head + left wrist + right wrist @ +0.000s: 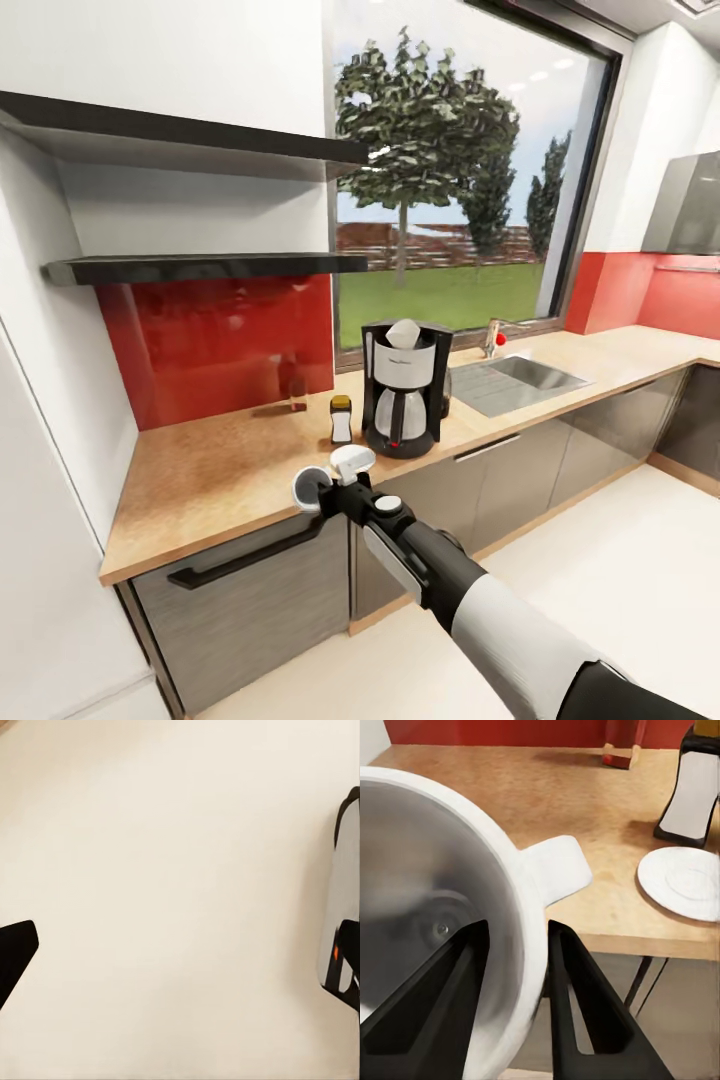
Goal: Set up a coffee station on the kitchen countertop: keep the coffee maker on the countertop, move the bottle of coffee from the kitchen shelf to the counter next to the coffee maker, place a paper coffee filter on top of the coffee maker, put the saucer next to the coffee maker with the coffee cup on the saucer, and place the electric kettle next to the coffee maker.
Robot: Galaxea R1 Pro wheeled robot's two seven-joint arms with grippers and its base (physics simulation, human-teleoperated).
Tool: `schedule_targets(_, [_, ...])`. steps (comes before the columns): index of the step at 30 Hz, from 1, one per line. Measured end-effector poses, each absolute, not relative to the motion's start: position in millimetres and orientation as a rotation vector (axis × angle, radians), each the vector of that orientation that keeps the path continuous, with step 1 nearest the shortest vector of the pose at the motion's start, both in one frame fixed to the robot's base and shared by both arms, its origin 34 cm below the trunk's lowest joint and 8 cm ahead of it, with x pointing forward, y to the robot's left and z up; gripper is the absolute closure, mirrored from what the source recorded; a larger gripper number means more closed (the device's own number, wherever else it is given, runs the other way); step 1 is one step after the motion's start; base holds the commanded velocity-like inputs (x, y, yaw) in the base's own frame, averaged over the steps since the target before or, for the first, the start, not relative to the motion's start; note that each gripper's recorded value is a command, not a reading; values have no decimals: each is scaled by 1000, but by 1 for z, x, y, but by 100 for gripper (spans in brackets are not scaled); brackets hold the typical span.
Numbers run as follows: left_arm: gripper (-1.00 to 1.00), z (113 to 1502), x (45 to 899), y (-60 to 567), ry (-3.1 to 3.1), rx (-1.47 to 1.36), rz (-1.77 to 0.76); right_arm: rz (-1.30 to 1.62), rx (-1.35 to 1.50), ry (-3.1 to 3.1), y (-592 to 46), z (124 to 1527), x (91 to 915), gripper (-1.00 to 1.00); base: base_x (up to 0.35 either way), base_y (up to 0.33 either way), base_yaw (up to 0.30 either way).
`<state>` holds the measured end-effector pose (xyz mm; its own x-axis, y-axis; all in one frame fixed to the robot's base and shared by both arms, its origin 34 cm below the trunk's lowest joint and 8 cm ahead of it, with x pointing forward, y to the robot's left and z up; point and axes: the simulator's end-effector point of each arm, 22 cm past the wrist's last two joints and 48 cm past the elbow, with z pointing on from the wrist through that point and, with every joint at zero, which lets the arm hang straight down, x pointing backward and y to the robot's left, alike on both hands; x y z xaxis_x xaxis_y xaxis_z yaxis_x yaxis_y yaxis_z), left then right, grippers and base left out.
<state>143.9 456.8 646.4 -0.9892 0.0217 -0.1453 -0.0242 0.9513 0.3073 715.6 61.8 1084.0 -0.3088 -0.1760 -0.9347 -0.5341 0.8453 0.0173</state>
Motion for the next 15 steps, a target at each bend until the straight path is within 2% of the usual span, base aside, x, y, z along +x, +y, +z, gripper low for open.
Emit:
schedule_targets(4, [-100, 646, 136, 458, 2993, -4, 482, 433, -340, 1955, 23, 1103, 738, 100, 0, 0, -4])
schedule_targets(7, [-100, 646, 135, 458, 2998, -4, 484, 481, -51, 2015, -43, 1119, 764, 100, 0, 0, 0])
schedule_targets(10, [-100, 645, 135, 457, 2999, -3, 482, 337, 128, 2045, -95, 1116, 774, 100, 0, 0, 0])
schedule_targets(12, [-100, 645, 135, 456, 2999, -4, 481, 265, 236, 2050, -118, 1119, 775, 100, 0, 0, 0])
schedule_targets(15, [-100, 645, 134, 456, 3001, -4, 481, 303, 332, 2069, -121, 1117, 772, 100, 0, 0, 0])
